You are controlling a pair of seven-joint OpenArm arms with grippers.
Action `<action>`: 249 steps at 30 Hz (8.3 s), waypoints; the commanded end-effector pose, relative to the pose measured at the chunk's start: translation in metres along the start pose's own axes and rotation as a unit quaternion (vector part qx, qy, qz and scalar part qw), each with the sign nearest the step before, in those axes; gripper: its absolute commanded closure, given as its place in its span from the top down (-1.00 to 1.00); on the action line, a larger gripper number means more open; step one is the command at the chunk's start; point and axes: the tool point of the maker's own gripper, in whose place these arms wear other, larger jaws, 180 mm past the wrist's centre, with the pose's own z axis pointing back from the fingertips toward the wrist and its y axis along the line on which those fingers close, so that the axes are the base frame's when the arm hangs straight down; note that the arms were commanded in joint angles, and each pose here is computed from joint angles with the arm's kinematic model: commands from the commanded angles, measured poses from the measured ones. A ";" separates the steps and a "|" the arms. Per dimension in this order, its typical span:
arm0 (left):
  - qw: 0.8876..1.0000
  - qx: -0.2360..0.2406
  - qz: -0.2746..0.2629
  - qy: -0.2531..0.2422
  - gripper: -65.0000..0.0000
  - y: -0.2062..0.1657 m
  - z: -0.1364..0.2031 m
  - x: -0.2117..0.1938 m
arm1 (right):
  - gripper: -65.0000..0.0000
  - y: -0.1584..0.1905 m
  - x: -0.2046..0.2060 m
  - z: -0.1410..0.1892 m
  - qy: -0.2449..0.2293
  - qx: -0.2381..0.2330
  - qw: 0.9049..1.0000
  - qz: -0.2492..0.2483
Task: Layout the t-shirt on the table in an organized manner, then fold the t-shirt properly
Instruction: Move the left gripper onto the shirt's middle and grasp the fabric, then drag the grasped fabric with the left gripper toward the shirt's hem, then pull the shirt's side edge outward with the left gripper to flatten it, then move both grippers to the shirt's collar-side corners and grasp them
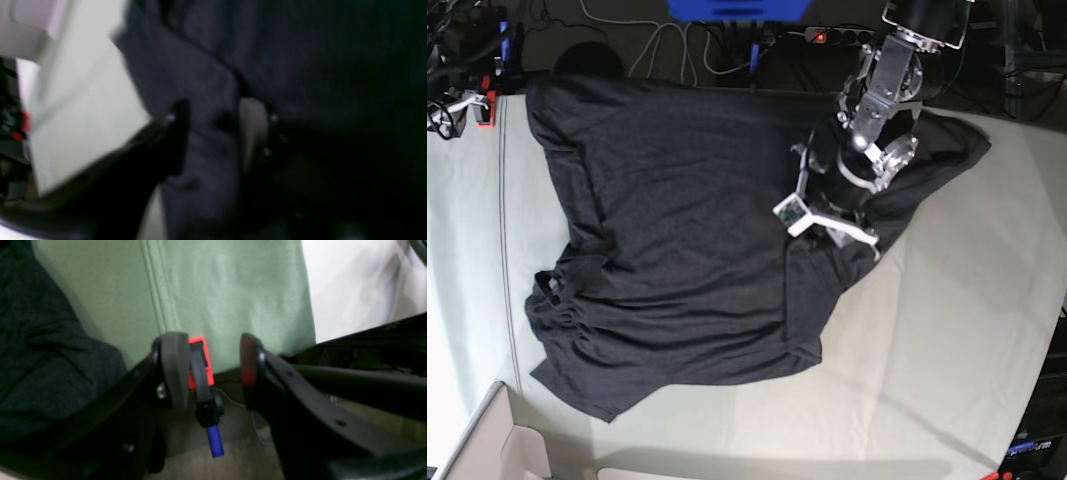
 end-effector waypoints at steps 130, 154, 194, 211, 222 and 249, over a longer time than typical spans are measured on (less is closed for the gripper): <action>0.842 0.323 0.430 0.050 0.41 0.349 -0.004 -0.156 | -0.21 -0.010 0.005 0.008 0.006 0.003 0.998 0.067; 0.885 0.270 0.361 0.115 0.41 0.304 -0.009 -0.183 | -0.21 -0.007 0.004 0.007 0.007 0.007 0.998 0.067; 0.736 0.218 0.621 0.160 0.40 0.079 0.115 -0.251 | 0.21 0.218 0.117 -0.083 -0.054 0.274 0.935 0.217; 0.720 0.205 0.635 0.190 -0.56 0.053 0.116 -0.268 | 0.19 0.237 0.122 -0.119 -0.050 0.313 0.937 0.144; 0.721 0.207 0.634 0.187 -1.00 0.056 0.119 -0.268 | -0.74 0.229 0.115 -0.126 -0.054 0.313 0.940 0.125; 0.701 0.256 0.645 0.166 -1.00 0.086 0.138 -0.278 | -1.00 0.084 0.104 -0.133 -0.065 0.186 0.980 -0.006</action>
